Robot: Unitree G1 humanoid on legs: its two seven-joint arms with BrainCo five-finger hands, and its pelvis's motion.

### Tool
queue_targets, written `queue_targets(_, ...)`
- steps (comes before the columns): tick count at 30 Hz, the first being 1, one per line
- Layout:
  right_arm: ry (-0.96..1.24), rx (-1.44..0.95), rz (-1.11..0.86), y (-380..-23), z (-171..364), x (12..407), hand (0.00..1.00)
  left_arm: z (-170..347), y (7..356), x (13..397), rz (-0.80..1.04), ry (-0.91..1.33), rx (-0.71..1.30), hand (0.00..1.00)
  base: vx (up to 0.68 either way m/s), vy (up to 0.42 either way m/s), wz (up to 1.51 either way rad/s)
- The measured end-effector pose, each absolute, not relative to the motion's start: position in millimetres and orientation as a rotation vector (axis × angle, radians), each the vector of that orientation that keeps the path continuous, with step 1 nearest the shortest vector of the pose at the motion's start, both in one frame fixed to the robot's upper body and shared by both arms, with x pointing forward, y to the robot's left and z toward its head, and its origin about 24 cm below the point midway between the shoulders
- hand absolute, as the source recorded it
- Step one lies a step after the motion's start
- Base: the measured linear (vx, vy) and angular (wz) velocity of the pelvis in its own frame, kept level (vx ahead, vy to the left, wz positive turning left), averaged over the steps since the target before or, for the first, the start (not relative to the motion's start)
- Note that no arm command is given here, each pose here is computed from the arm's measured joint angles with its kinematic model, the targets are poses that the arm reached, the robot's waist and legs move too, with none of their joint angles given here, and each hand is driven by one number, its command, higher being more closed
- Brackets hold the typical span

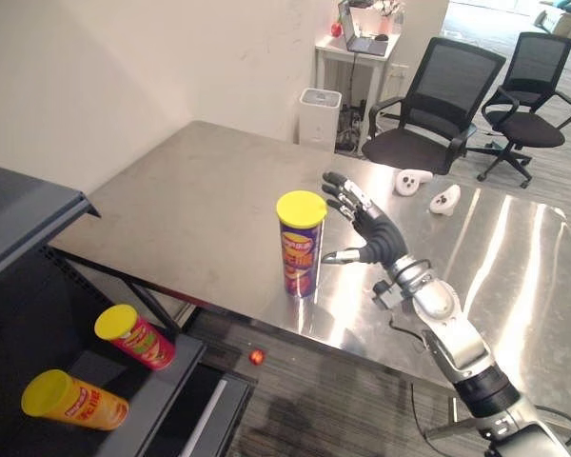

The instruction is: Put the gum and the chips on the shelf.

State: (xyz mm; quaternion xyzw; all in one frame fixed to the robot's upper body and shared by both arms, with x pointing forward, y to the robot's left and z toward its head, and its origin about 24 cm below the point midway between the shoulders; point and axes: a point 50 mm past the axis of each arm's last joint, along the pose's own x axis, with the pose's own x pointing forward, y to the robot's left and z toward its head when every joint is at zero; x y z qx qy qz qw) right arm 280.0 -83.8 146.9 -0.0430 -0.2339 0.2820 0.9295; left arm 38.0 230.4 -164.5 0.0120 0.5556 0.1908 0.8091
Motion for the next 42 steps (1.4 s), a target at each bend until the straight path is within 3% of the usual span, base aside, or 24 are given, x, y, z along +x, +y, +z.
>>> queue_targets(34, -0.365, -0.110, 0.526, -82.4, 123.2, 289.7, 0.00, -163.8, 231.6, 41.6, 0.415, 1.178, 0.027, 0.00, 0.00, 0.001, 0.02)
queue_targets(35, -0.363, -0.101, 0.527, -80.7, 122.6, 289.7, 1.00, -163.8, 231.6, 41.5, 0.415, 1.178, 0.026, 0.00, 0.00, 0.000, 0.00)
queue_targets(42, -0.348, -0.082, 0.530, -76.1, 119.1, 290.6, 1.00, -162.7, 232.7, 46.5, 0.416, 1.161, 0.027, 0.00, -0.01, 0.000, 0.01)
